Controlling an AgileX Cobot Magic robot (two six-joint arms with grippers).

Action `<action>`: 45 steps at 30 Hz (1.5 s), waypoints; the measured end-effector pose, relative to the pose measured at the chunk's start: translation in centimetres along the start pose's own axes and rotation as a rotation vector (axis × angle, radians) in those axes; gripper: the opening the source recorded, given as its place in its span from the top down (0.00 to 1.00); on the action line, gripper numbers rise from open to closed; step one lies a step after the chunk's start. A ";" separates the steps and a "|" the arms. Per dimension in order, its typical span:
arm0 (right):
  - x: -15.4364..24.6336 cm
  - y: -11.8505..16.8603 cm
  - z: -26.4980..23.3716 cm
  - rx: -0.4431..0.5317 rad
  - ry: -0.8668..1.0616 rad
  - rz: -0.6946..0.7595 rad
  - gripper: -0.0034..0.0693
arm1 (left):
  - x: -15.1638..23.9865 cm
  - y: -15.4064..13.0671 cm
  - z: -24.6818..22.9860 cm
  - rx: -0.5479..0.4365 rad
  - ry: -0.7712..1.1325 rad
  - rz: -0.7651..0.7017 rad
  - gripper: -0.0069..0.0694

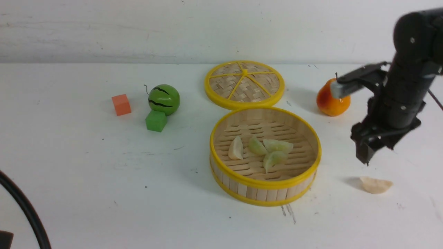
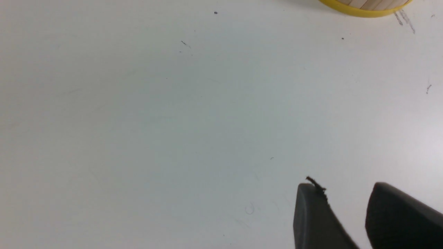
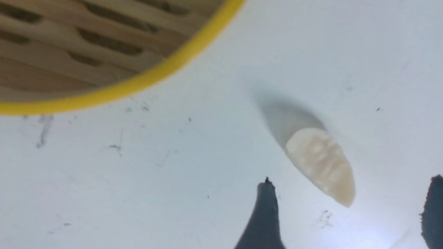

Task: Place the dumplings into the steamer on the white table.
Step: 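Reach for and grasp a dumpling lying on the table beside the steamer, then place the dumpling in the bamboo steamer basket with the right gripper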

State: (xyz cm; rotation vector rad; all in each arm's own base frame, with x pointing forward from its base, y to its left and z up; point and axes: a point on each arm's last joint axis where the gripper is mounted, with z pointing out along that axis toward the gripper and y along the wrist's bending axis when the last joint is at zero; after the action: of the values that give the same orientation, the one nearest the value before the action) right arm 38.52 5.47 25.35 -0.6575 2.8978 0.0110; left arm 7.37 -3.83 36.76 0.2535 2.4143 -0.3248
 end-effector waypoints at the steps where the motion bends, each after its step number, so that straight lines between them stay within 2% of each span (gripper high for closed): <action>1: 0.7 -0.9 1.4 -0.041 0.001 -0.010 0.20 | 0.0 0.0 0.0 0.001 -0.001 0.007 0.61; 6: 1.4 -1.3 4.9 -0.081 -0.006 -0.134 0.23 | -0.1 0.0 0.0 0.005 -0.014 0.020 0.61; 11: 1.5 -1.6 7.4 -0.084 0.040 -0.169 0.26 | -0.1 -0.1 0.0 0.006 -0.016 0.021 0.60; 15: 1.7 -2.1 9.1 -0.046 0.099 -0.172 0.37 | -0.1 0.0 0.0 0.004 -0.015 0.022 0.60; 17: 1.8 -2.2 9.1 -0.036 0.101 -0.145 0.45 | -0.1 0.0 0.0 0.000 -0.017 0.023 0.60; 19: 1.8 -2.2 9.1 -0.032 0.103 -0.114 0.59 | -0.2 0.1 0.0 -0.012 -0.021 0.028 0.60; 20: 1.7 -2.2 9.0 -0.028 0.104 -0.106 0.61 | -0.2 0.1 0.0 -0.016 -0.022 0.030 0.60; 26: 0.1 -0.5 6.2 -0.023 0.026 -0.046 0.61 | -0.3 0.5 0.0 -0.052 -0.038 0.045 0.60; 30: -4.0 4.7 0.4 -0.048 -0.216 -0.033 0.61 | -0.7 0.4 0.0 -0.048 -0.078 0.050 0.60; 35: -6.9 8.5 -0.4 -0.077 -0.354 -0.004 0.61 | -0.9 0.4 0.0 -0.044 -0.095 0.052 0.60; 41: -8.5 8.6 4.3 -0.061 -0.357 0.070 0.61 | 0.1 0.7 0.3 -0.075 -0.006 0.050 0.60; 45: -9.1 8.2 4.9 -0.042 -0.406 0.094 0.61 | 1.8 1.2 1.0 -0.082 0.037 0.038 0.60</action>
State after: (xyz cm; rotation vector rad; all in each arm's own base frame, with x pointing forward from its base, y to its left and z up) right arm 43.85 17.00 21.75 -0.4614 2.5376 0.1937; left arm 6.92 -2.85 34.67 0.2710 2.4498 -0.2049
